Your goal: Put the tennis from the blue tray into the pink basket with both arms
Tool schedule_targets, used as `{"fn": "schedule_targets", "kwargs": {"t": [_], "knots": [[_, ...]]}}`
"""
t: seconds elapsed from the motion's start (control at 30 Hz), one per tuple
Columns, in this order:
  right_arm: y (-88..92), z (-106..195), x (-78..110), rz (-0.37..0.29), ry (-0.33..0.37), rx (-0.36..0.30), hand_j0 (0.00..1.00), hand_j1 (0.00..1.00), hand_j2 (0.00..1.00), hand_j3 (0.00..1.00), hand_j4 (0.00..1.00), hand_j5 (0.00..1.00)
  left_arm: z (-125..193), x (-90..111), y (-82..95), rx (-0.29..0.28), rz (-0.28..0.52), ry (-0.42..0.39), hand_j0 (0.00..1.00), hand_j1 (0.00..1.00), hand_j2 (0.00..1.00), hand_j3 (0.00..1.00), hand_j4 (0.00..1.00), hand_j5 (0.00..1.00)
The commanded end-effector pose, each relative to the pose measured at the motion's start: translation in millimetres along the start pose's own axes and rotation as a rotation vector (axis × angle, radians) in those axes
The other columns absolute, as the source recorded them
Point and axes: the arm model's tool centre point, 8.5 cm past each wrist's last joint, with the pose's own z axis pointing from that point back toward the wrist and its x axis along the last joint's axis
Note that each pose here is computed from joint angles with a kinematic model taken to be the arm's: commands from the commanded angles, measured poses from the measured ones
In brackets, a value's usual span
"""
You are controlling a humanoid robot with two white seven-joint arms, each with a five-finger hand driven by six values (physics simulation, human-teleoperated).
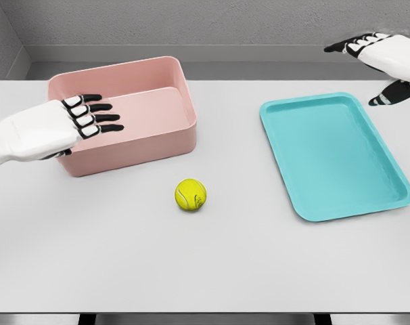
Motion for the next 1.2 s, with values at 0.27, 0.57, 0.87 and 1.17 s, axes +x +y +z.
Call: {"fn": "schedule_targets", "kwargs": {"t": [0.27, 0.57, 0.87, 1.17], "knots": [[7.2, 2, 4.1, 0.027, -0.048, 0.014, 1.00, 1.00, 1.00, 1.00, 1.00, 1.00, -39, 35, -25.1, -0.010, 0.095, -0.093, 1.00, 1.00, 1.00, 1.00, 1.00, 1.00], [7.4, 2, 1.2, 0.022, -0.040, 0.014, 1.00, 1.00, 1.00, 1.00, 1.00, 1.00, -80, 62, -32.6, 0.009, 0.062, -0.144, 1.00, 1.00, 1.00, 1.00, 1.00, 1.00], [9.9, -4, 7.4, 0.010, -0.061, 0.006, 1.00, 1.00, 1.00, 1.00, 1.00, 1.00, -122, 89, -27.5, 0.010, -0.046, -0.237, 1.00, 1.00, 1.00, 1.00, 1.00, 1.00], [10.3, -4, 7.6, 0.009, -0.061, 0.008, 1.00, 1.00, 1.00, 1.00, 1.00, 1.00, -131, 95, -34.8, -0.104, -0.077, -0.270, 1.00, 1.00, 1.00, 1.00, 1.00, 1.00]]}}
